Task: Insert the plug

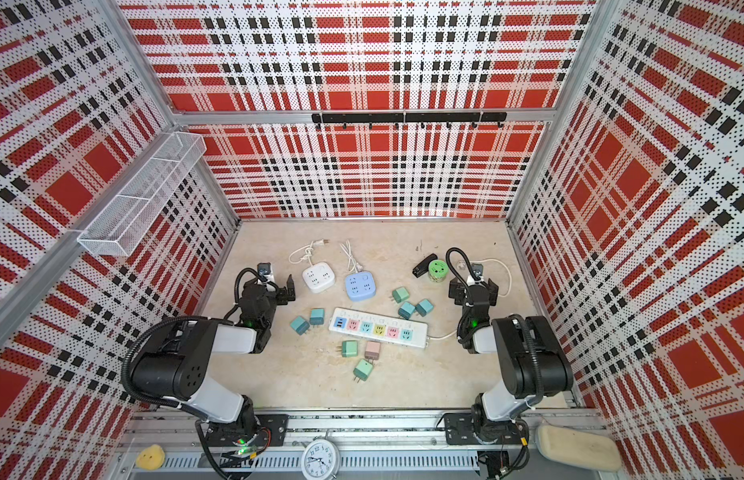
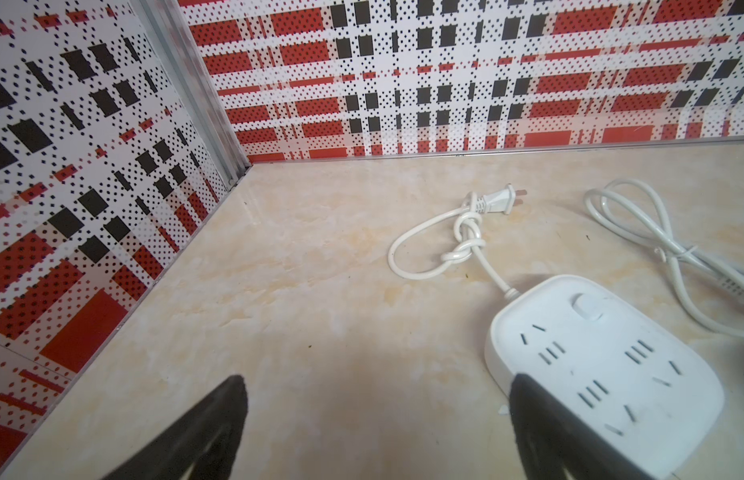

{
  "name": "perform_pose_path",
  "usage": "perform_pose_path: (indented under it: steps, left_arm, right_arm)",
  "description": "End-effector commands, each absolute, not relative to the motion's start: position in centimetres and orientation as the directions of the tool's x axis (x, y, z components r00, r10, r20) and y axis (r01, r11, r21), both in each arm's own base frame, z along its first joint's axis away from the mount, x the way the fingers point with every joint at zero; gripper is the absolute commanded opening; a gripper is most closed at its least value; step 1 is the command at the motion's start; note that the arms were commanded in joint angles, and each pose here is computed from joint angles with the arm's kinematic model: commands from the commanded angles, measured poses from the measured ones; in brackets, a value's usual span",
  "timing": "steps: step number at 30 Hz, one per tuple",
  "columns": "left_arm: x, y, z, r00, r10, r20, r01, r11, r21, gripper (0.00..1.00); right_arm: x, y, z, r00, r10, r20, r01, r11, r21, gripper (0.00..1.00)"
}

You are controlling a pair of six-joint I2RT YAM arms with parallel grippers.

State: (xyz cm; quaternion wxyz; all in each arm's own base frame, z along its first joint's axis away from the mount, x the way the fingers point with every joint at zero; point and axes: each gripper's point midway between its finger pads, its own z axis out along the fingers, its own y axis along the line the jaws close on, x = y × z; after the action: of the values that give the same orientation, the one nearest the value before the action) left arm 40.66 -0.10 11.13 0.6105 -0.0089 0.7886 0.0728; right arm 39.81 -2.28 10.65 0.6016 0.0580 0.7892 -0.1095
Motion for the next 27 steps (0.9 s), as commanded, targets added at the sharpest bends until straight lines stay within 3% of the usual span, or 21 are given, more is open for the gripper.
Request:
perform_pose_path:
  steps: [1,9,15,21,25,27]
  left_arm:
    - [40.8,-0.3,11.9,-0.233,0.065,-0.97,-0.1,0.991,0.091,0.99]
    - [40.5,0.1,12.4,-0.222,0.073,-0.972,-0.15,0.983,0.108,0.99]
    - [38.5,-3.9,17.0,-0.181,0.294,-0.939,-0.204,0.923,0.328,0.99]
    - [37.0,-9.0,21.8,-0.145,0.389,-0.91,-0.259,0.872,0.414,0.99]
    - [35.0,-14.1,26.4,-0.062,0.384,-0.921,-0.165,0.907,0.389,0.99]
    - [34.2,-15.4,28.3,-0.072,0.328,-0.942,-0.101,0.937,0.334,0.99]
  right_arm:
    - [40.1,-2.1,11.4,-0.232,-0.057,-0.971,0.22,0.969,-0.11,1.0]
    - [39.5,-2.0,11.8,-0.204,-0.063,-0.977,0.216,0.97,-0.108,1.0]
    - [36.6,-2.7,17.0,-0.119,-0.095,-0.988,0.36,0.924,-0.132,1.0]
    - [34.2,-2.8,21.5,-0.179,0.193,-0.965,0.42,0.902,0.102,1.0]
    - [31.8,-1.4,24.6,-0.26,0.298,-0.918,0.354,0.914,0.196,1.0]
    - [30.5,-1.2,26.1,-0.232,0.334,-0.913,0.327,0.911,0.25,1.0]
